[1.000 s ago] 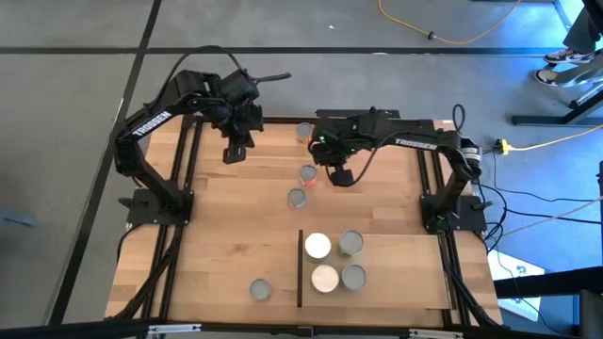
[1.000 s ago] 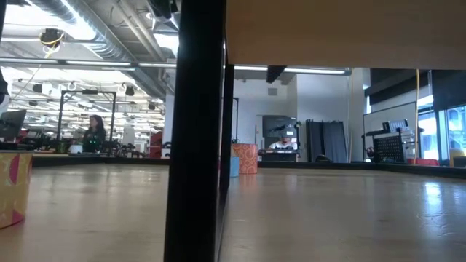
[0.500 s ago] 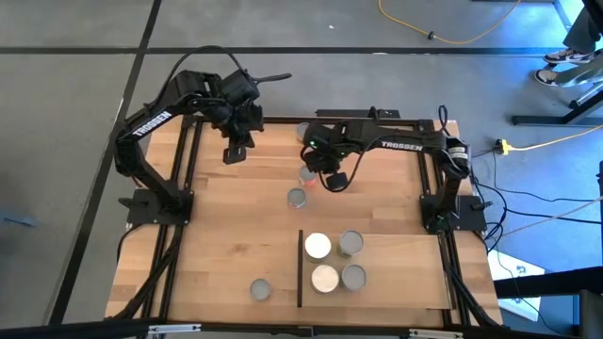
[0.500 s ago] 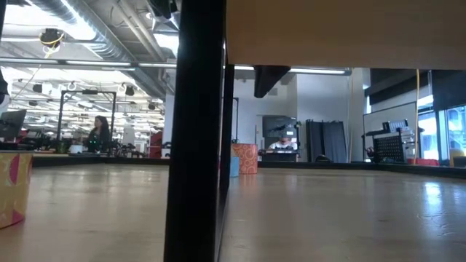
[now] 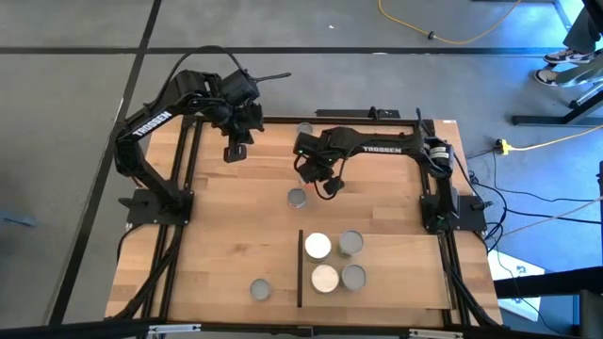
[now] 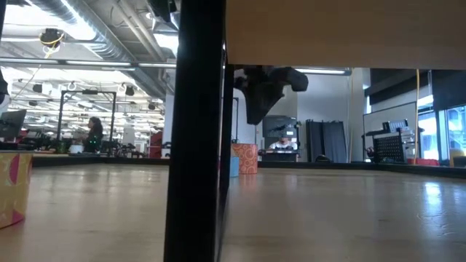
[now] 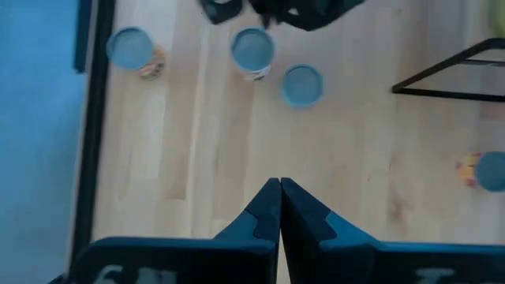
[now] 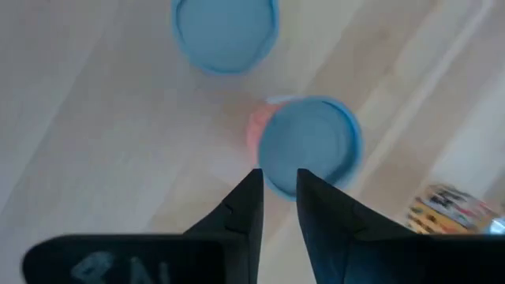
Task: Pick and place cans onto a shelf
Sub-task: Put the canned oranges on the shelf
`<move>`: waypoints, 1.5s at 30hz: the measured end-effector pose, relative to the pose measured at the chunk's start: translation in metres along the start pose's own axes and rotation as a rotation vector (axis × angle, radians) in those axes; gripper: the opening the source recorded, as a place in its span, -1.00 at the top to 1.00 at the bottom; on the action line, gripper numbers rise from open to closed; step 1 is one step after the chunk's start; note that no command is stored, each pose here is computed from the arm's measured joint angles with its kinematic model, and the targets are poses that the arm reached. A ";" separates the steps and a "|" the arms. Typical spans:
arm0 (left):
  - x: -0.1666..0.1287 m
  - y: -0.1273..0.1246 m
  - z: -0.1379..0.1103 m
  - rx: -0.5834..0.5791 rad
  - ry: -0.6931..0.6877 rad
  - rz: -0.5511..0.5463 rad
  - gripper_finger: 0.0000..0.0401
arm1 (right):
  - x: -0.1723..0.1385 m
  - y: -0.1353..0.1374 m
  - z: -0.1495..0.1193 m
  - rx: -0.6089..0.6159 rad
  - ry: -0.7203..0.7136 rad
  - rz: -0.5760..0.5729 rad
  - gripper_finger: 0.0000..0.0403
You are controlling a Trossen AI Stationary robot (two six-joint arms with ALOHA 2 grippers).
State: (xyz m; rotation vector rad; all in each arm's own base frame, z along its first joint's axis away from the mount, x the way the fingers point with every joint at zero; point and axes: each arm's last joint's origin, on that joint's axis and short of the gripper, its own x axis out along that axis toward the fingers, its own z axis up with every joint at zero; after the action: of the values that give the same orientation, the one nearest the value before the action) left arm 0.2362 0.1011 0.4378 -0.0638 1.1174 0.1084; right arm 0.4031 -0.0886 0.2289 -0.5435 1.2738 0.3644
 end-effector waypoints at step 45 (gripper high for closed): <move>0.000 0.002 0.000 0.041 0.004 0.015 1.00 | -0.059 -0.029 0.025 0.155 0.108 -0.099 0.98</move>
State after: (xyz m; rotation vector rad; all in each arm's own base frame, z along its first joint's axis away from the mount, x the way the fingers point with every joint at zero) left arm 0.2356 0.1031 0.4377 -0.0186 1.1240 0.0990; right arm 0.4237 -0.0957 0.2961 -0.4968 1.3607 0.1538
